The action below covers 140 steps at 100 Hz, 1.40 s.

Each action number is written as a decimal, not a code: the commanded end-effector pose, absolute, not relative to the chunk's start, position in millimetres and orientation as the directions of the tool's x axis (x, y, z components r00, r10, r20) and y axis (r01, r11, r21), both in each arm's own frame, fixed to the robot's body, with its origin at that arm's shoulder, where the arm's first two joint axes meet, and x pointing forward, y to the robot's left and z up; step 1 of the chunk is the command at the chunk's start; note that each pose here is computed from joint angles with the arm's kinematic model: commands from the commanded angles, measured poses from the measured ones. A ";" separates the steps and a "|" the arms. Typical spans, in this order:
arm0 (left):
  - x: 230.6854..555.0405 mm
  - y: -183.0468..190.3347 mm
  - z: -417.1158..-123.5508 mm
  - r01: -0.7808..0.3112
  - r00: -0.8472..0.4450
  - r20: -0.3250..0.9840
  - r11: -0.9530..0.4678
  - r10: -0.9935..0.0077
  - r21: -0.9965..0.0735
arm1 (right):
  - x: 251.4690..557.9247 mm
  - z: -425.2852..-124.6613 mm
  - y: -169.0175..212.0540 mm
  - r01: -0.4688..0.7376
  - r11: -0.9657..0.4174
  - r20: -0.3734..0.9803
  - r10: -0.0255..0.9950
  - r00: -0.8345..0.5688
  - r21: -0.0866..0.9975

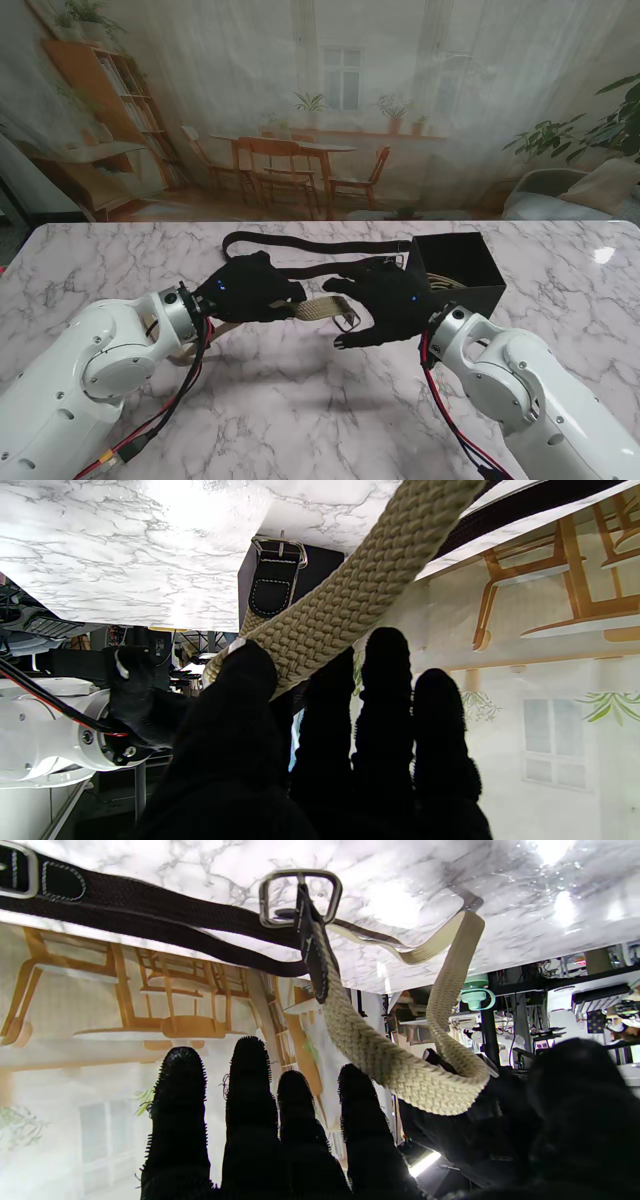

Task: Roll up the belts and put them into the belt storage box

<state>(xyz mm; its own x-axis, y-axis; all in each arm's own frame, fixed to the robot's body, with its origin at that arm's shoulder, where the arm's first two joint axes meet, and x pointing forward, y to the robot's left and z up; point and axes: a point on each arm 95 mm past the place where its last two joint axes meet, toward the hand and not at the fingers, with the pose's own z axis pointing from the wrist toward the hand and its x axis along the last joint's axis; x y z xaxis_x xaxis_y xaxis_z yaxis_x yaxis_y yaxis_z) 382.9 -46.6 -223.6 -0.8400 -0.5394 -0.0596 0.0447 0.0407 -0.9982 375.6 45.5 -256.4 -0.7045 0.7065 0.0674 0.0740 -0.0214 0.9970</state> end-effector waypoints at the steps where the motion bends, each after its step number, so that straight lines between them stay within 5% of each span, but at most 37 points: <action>1: 378.5 -51.7 -220.8 0.050 -0.851 -0.062 0.037 -0.521 -0.998 | 380.0 -255.9 48.2 0.089 -0.019 0.076 0.707 -0.703 0.996; 70: 380.8 -42.9 -222.6 0.063 -0.835 -0.081 0.052 -0.545 -0.997 | 381.6 -265.8 62.2 0.143 -0.095 0.170 0.676 -0.717 0.985; 108: 382.2 -43.5 -222.7 0.056 -0.833 -0.081 0.062 -0.547 -0.996 | 379.7 -263.2 54.8 0.075 -0.090 0.117 0.684 -0.720 0.993; 140: 386.7 -45.2 -226.8 0.031 -0.828 -0.063 0.066 -0.557 -0.997 | 378.0 -261.7 48.5 -0.092 0.022 -0.083 0.660 -0.747 0.996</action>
